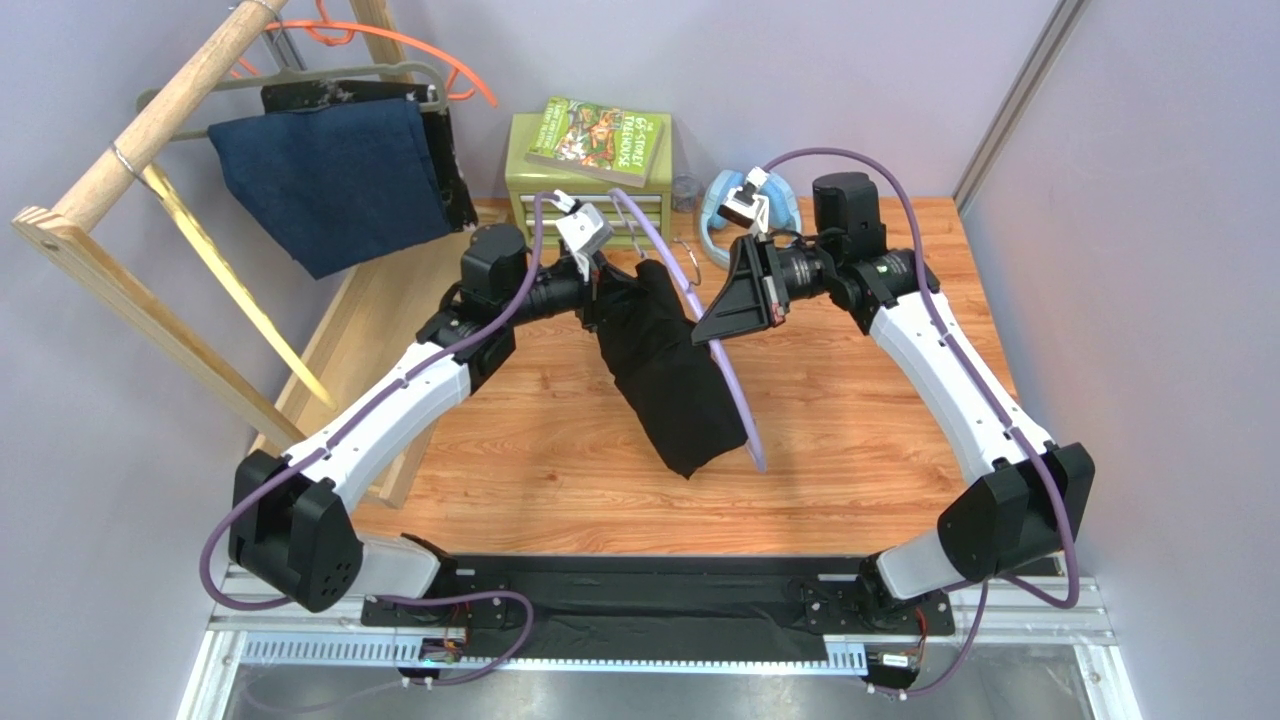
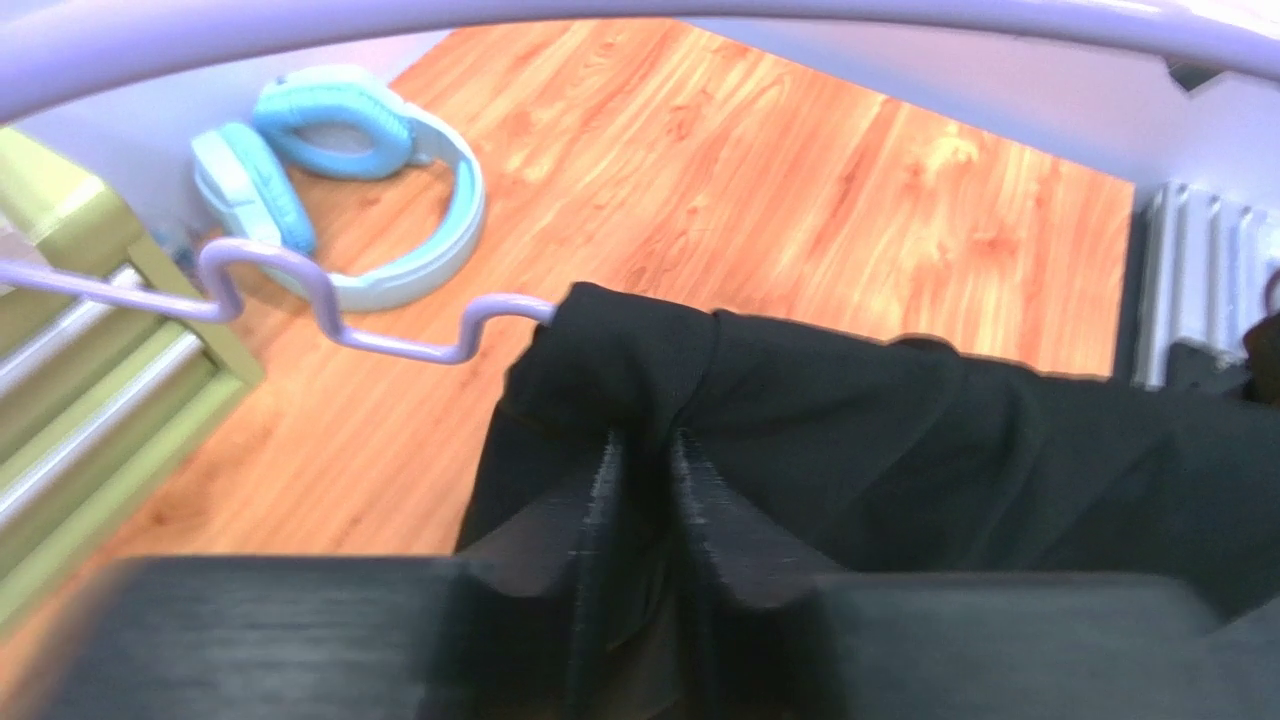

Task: Place the trousers on the hanger
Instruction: Place trousers on hanger

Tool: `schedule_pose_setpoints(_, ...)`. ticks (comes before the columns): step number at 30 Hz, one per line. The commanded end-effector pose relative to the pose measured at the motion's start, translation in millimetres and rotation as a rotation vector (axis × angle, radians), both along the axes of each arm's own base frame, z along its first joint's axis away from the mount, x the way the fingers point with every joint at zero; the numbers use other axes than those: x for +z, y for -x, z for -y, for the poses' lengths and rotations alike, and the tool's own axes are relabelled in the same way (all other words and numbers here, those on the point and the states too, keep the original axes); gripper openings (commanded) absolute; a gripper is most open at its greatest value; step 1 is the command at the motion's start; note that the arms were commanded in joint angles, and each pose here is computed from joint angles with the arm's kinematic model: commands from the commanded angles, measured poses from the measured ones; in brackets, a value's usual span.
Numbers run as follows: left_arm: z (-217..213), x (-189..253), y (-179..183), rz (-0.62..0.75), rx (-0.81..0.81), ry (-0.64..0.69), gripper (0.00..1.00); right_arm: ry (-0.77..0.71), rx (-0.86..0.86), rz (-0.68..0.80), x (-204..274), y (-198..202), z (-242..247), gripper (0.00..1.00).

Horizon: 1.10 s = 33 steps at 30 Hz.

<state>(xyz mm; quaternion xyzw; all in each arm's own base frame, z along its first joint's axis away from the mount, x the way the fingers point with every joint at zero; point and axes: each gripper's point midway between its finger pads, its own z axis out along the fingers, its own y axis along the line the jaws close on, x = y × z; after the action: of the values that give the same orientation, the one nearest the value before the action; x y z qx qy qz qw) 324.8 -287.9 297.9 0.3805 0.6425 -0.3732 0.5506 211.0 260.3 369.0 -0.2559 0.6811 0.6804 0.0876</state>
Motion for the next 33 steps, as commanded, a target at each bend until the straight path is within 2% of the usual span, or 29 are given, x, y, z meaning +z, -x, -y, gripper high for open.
schedule_pose_setpoints(1,-9.2,38.4,-13.2,0.136,0.066,0.034,0.00,-0.066,0.083,0.069,23.0,28.1,8.2,0.00)
schedule_pose_setpoints(5,-25.7,53.0,-15.8,0.115,0.120,0.073,0.00,-0.061,0.080,0.055,19.2,27.2,8.7,0.00)
schedule_pose_setpoints(10,-51.5,53.6,-36.2,0.081,0.255,0.079,0.00,-0.056,0.080,0.032,15.2,26.4,8.9,0.00)
schedule_pose_setpoints(17,-45.7,32.1,-39.0,-0.016,0.230,0.068,0.00,-0.065,0.077,0.068,27.8,22.4,7.4,0.00)
schedule_pose_setpoints(18,-44.8,30.8,-38.2,-0.023,0.224,0.069,0.15,-0.065,0.068,0.078,30.0,20.5,7.5,0.00)
schedule_pose_setpoints(19,-45.5,29.9,-37.6,-0.034,0.227,0.068,0.26,-0.064,0.056,0.086,32.6,17.6,7.6,0.00)
schedule_pose_setpoints(22,-48.2,35.0,-27.1,-0.033,0.200,0.087,0.45,-0.056,-0.006,0.117,41.9,1.3,6.8,0.00)
schedule_pose_setpoints(25,-55.0,39.9,-9.3,0.006,0.169,0.075,0.48,-0.058,-0.064,0.121,55.6,-16.5,5.6,0.00)
schedule_pose_setpoints(26,-58.7,46.2,-2.2,0.023,0.165,0.076,0.48,-0.049,-0.078,0.077,59.7,-19.3,4.4,0.00)
schedule_pose_setpoints(29,-66.7,52.2,18.0,0.002,0.142,0.067,0.50,-0.050,-0.119,0.052,67.2,-29.0,0.9,0.00)
schedule_pose_setpoints(30,-66.7,56.3,27.2,0.006,0.119,0.068,0.51,-0.044,-0.125,-0.014,71.0,-29.1,0.4,0.00)
schedule_pose_setpoints(32,-69.8,68.3,49.9,0.032,0.085,0.083,0.51,-0.062,-0.135,-0.020,74.6,-32.6,-1.1,0.00)
schedule_pose_setpoints(33,-69.0,67.9,60.1,0.030,0.058,0.089,0.51,-0.054,-0.132,-0.105,78.8,-30.6,-2.3,0.00)
